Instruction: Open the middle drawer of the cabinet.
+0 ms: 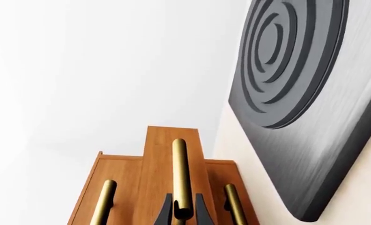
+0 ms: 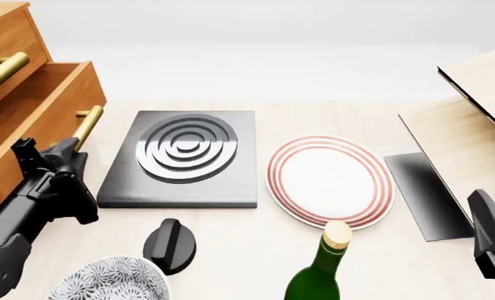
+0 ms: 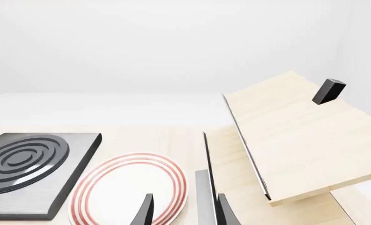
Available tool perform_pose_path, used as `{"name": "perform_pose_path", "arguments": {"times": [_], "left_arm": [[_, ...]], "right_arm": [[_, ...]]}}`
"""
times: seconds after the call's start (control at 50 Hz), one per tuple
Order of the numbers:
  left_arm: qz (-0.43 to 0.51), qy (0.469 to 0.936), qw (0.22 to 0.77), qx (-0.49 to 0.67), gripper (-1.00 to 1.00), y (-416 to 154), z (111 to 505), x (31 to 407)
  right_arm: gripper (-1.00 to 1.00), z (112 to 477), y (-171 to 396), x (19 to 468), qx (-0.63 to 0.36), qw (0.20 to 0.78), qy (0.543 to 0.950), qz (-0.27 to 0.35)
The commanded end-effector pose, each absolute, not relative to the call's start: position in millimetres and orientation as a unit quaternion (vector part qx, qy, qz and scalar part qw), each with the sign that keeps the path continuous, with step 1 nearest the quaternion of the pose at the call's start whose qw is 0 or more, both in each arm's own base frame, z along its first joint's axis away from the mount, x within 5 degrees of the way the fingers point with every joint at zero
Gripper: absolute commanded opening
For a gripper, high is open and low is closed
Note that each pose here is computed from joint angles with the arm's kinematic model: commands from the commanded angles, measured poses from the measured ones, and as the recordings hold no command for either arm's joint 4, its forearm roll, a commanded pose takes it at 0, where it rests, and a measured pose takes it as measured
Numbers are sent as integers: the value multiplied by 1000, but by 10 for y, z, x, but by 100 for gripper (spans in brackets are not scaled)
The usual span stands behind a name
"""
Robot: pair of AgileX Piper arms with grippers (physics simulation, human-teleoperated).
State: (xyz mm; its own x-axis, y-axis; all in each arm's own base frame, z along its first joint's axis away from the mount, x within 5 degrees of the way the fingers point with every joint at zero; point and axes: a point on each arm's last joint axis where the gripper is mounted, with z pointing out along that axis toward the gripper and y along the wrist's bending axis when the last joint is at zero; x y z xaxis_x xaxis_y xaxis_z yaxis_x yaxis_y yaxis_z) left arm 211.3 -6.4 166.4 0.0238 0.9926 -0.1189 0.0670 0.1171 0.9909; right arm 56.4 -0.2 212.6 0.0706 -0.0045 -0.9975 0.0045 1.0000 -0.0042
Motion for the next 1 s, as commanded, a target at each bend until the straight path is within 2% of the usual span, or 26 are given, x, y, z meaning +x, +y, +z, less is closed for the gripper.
{"name": "perform_pose_path", "arguments": {"times": [0.02, 0.48, 0.5, 1.0], "left_arm": [[425, 549, 513, 505, -100, -102, 1580, 1969], [424, 547, 513, 508, -100, -114, 1576, 1967], [423, 547, 513, 509, 100, -119, 1573, 1965], [420, 538, 523, 510, 100, -162, 1606, 1962]], "right_arm": [[100, 2129, -1, 564, 0, 733, 680, -2], [100, 2129, -1, 564, 0, 733, 680, -2], [100, 2129, -1, 564, 0, 733, 680, -2], [100, 2129, -1, 564, 0, 733, 680, -2]]}}
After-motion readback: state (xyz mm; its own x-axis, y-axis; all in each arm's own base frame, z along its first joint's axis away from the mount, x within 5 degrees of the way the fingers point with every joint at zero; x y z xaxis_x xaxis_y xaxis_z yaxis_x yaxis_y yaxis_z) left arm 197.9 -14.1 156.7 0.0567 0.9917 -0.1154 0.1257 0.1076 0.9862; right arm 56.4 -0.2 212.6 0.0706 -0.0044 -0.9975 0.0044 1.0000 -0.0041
